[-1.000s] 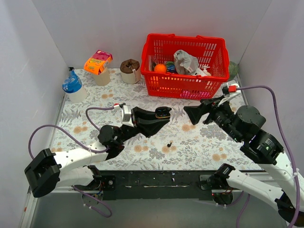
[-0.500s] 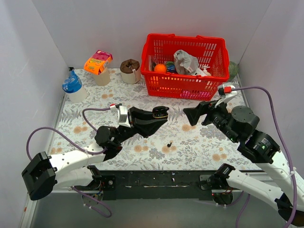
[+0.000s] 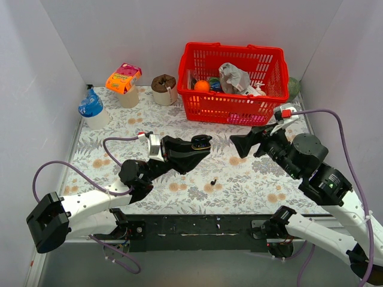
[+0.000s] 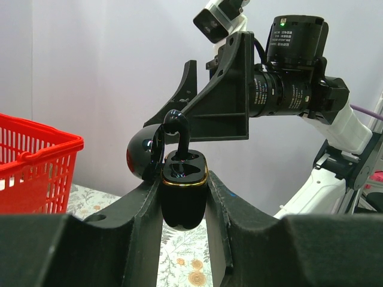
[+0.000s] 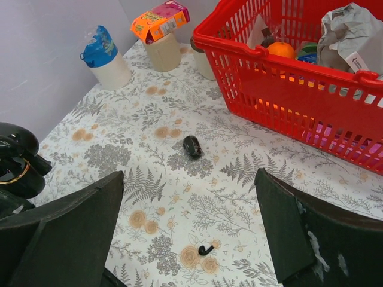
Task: Insert the wireless bluetooth earbuds into the charging case
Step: Adjust the earbud with the charging case.
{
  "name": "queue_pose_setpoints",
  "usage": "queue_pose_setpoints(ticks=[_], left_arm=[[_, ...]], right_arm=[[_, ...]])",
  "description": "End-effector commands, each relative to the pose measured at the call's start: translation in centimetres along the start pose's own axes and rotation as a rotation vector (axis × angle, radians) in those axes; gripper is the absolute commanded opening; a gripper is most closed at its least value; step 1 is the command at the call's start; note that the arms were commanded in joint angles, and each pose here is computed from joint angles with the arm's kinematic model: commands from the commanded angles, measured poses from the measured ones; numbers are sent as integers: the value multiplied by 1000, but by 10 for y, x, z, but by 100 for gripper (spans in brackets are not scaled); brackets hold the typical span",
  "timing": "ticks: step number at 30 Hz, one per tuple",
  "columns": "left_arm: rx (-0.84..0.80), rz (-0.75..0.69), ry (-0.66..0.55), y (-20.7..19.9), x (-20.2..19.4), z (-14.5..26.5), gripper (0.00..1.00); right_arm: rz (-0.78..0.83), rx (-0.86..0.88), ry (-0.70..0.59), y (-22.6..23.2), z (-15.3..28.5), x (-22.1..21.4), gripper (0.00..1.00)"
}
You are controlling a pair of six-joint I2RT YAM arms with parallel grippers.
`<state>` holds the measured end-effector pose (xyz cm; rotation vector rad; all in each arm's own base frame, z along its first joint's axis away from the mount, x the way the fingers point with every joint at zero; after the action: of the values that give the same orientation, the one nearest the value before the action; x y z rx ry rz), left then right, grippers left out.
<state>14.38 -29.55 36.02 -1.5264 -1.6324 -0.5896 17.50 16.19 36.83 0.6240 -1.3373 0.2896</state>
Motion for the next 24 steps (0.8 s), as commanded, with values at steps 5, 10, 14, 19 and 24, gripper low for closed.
queue_pose_setpoints(ticks=[5,10,14,19,24], left_arm=[[8,-45,-12,1,4,1,0],[-3,-64,0,2,3,-5,0],[-12,-72,12,2,0,-8,0],[-21,-69,18,2,-3,-10,0],[-20,-63,20,2,-3,-10,0]], right_arm=[[127,175,16,29,-9,18,91],[121,318,29,54,-6,29,82],[104,357,27,61,-6,31,79],[92,377,16,65,-5,35,78],[84,381,8,65,-2,36,78]])
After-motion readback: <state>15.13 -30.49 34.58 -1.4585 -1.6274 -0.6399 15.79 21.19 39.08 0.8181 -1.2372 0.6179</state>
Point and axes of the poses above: each gripper's point midway between its finger pads, its own z axis back along the fingers, its own y axis along the line the jaws close on, x = y × z, the point moved 3 cm from there along z, back along the fingers, and after that the axes turned 1 degree about z, right-handed, at the moved point
